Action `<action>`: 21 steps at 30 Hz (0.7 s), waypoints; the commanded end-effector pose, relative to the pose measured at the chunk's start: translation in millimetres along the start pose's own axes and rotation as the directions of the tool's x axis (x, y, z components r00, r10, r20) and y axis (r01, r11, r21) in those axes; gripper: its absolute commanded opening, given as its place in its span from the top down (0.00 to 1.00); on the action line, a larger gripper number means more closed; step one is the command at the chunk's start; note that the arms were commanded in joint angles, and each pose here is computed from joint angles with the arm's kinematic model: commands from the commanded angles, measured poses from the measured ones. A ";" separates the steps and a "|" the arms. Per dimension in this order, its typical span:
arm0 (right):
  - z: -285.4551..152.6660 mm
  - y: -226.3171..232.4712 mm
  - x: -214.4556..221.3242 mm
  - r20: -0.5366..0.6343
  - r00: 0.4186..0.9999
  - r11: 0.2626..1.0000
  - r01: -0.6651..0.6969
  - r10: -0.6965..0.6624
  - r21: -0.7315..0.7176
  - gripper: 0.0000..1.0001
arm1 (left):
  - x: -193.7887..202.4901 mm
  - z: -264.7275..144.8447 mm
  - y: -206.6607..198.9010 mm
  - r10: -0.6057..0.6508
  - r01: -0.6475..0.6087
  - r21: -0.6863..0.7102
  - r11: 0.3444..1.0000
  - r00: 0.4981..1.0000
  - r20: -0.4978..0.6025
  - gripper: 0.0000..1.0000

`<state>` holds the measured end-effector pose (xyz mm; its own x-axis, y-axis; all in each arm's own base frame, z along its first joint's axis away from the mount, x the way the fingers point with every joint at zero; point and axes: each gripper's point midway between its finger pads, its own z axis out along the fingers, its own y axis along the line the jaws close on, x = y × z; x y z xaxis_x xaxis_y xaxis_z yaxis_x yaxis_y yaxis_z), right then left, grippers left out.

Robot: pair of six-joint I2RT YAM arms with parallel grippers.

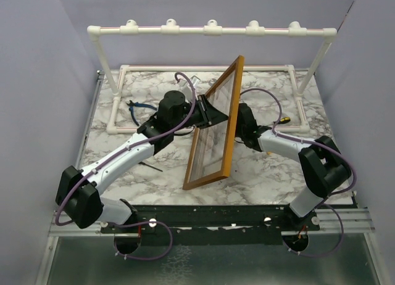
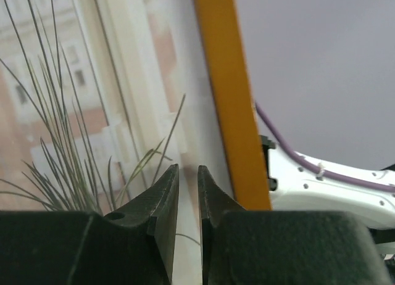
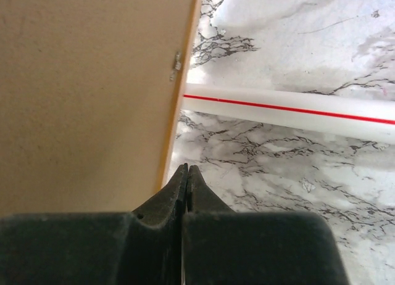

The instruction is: Take the photo out of the frame

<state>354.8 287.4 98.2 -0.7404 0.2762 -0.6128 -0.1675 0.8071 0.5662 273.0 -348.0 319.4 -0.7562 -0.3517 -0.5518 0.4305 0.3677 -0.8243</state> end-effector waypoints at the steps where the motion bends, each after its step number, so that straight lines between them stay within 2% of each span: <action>1: -10.8 6.7 -5.3 0.019 1.000 0.997 0.022 -0.021 -0.080 0.99 | 20.6 5.0 8.7 0.006 -0.007 -0.014 1.000 0.998 -0.068 0.80; 8: -19.5 0.8 4.2 -0.005 1.000 0.978 0.002 -0.003 -0.210 1.00 | 11.8 -4.4 -6.6 0.068 -0.067 0.012 0.998 0.997 -0.049 0.68; 11: -22.5 5.4 7.6 -0.003 1.000 0.956 -0.002 0.001 -0.293 0.99 | 10.0 -13.1 -0.1 0.102 -0.104 -0.045 0.994 0.994 -0.049 0.64; 16: -17.1 6.3 10.5 0.043 0.999 0.917 0.011 0.006 -0.399 0.99 | 7.5 -34.4 40.8 0.155 -0.158 -0.239 0.958 0.987 -0.035 0.62; 18: -14.6 7.8 11.8 0.061 0.998 0.892 0.013 0.017 -0.452 0.99 | 3.5 -48.4 69.4 0.147 -0.142 -0.344 0.928 0.989 -0.010 0.62; 21: -10.5 11.5 15.3 0.050 0.998 0.845 -0.010 0.043 -0.534 0.99 | -2.4 -70.8 104.7 0.117 -0.097 -0.418 0.903 0.993 0.021 0.62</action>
<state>330.5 276.3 65.8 -0.7711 0.3035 -0.5598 -0.3104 0.5885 0.7465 268.8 -305.6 287.7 -0.7084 -0.2927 -0.6423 0.4028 0.5796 -0.7084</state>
